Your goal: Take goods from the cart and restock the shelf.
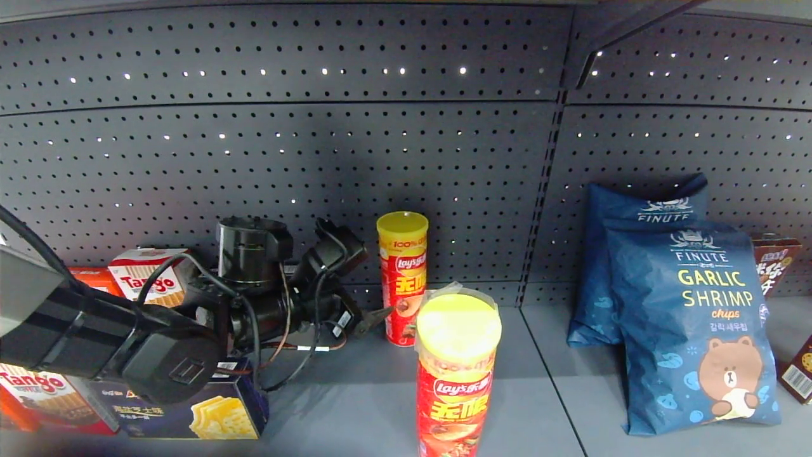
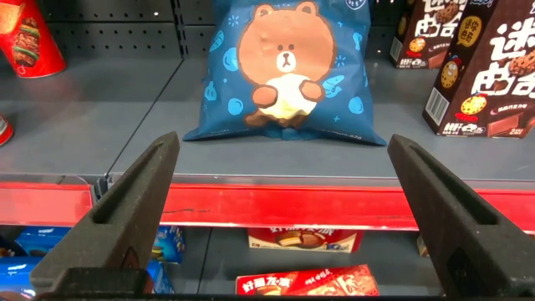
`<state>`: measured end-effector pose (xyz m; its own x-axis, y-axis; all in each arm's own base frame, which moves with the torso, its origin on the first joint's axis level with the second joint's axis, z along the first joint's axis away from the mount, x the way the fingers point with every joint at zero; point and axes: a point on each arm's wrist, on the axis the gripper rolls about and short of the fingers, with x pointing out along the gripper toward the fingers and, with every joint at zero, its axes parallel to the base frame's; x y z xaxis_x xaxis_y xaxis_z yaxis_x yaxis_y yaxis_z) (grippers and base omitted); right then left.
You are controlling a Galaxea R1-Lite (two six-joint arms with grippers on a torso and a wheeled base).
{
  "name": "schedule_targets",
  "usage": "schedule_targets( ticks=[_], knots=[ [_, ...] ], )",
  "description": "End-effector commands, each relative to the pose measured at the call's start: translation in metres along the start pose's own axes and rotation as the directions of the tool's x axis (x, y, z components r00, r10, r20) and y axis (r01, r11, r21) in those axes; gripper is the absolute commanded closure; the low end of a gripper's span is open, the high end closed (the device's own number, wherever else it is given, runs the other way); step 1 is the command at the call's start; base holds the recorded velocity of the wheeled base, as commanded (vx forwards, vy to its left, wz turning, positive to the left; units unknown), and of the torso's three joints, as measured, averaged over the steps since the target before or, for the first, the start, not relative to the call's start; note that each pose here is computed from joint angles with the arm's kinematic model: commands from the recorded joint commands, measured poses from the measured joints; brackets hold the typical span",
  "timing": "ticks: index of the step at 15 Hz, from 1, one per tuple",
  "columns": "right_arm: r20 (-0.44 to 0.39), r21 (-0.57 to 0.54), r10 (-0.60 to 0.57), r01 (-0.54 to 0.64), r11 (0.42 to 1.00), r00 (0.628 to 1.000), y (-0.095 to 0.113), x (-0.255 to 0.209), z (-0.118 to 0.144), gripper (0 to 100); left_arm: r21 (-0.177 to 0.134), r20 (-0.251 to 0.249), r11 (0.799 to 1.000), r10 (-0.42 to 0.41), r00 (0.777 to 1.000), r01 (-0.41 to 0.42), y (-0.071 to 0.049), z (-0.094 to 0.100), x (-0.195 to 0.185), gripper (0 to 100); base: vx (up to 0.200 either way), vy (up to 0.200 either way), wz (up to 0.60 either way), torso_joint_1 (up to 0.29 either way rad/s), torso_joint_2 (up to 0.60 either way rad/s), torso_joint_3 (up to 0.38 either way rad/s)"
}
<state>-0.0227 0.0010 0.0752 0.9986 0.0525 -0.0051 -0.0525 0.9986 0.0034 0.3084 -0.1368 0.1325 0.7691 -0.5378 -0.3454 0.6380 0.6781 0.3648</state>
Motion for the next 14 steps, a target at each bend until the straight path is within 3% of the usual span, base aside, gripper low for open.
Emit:
schedule_targets(
  ticks=[1,4,14],
  knots=[
    [-0.001,0.000,0.001,-0.001,1.000,1.000,0.0000,0.0001,0.0000,0,0.001,-0.015,1.000,-0.007,1.000,0.007,-0.0058,-0.0023,0.0073,0,0.000,0.000,0.00,0.000,0.00,0.000],
    [-0.001,0.001,0.001,-0.001,1.000,1.000,0.0000,0.0001,0.0000,0,0.009,-0.031,0.999,0.031,0.999,-0.031,-0.0096,0.0002,0.0105,0,0.000,0.000,0.00,0.000,0.00,0.000],
    [-0.001,0.000,0.001,-0.001,1.000,1.000,0.0000,0.0001,0.0000,0,0.035,-0.048,0.979,0.201,0.978,-0.200,-0.0002,0.0049,0.0112,0,0.000,0.000,0.00,0.000,0.00,0.000]
  ],
)
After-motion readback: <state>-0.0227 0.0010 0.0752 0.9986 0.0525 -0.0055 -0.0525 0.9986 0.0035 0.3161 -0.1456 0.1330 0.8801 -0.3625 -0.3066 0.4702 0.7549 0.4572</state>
